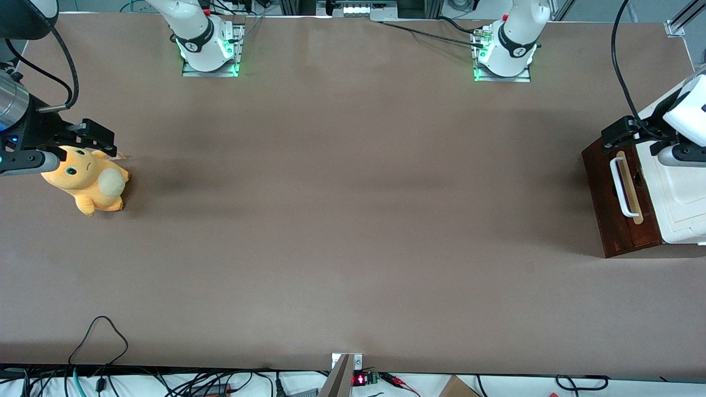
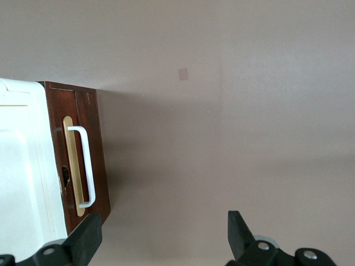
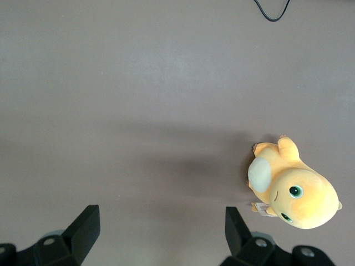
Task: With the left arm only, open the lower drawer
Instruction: 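Lower the open left gripper toward the white drawer handle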
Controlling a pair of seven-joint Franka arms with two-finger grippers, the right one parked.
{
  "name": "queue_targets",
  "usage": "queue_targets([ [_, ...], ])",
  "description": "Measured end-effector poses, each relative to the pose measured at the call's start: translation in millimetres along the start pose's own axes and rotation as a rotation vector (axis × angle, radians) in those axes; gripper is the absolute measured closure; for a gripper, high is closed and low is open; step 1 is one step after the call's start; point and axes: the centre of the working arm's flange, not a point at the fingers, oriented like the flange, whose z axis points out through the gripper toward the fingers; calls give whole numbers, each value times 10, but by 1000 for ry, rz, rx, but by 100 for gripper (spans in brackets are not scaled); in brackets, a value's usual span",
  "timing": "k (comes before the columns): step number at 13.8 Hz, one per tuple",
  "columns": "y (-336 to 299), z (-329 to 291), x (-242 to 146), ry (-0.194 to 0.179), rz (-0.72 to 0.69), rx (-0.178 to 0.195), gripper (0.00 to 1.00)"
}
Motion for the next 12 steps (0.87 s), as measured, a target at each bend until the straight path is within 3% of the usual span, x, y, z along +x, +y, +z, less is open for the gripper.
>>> queue_targets([
  [12, -2, 94, -3, -60, 0, -2, 0],
])
